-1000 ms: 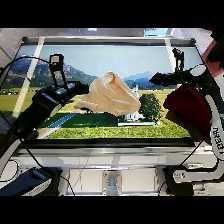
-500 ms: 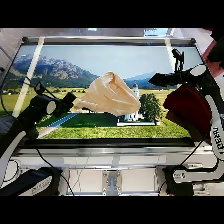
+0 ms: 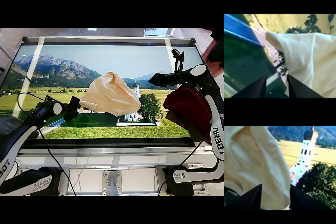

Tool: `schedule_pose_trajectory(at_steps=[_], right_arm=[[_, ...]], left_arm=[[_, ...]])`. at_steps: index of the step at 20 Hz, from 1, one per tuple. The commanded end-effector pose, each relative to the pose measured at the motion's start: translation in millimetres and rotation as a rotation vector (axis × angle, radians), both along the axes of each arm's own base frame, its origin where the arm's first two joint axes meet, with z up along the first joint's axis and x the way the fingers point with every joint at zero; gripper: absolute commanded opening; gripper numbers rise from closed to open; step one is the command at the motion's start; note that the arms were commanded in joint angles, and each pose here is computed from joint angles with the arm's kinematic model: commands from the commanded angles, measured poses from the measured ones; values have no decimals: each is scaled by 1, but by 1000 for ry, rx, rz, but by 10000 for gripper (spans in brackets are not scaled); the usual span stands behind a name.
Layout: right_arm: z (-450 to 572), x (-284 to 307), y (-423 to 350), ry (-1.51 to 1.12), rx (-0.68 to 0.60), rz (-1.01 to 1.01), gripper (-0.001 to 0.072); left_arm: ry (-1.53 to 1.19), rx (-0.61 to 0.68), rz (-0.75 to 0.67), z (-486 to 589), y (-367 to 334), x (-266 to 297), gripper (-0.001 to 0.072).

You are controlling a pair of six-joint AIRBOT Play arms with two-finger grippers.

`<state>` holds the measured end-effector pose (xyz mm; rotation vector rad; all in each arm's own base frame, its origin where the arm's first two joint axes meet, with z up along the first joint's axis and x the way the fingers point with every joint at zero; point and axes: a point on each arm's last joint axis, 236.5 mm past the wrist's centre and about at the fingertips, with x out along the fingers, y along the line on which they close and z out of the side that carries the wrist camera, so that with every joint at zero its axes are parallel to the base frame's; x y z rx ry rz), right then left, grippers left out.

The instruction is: Fold the shirts.

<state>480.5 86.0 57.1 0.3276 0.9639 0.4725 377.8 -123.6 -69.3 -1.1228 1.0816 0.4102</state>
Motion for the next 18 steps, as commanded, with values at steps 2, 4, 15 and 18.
schedule_pose_trajectory(at_steps=[2,4,15,18], right_arm=[[0,-1,0,1,0,2,409],[0,0,0,1,-1,2,409],[0,0,0,-12,-14,20,410],[0,0,0,-13,-12,18,410]], left_arm=[[-106,-85,32,-7,-14,32,277],[-150,-81,35,-3,-13,41,260],[-189,-48,-49,3,-18,47,416],[-177,-53,-38,-1,-18,47,409]])
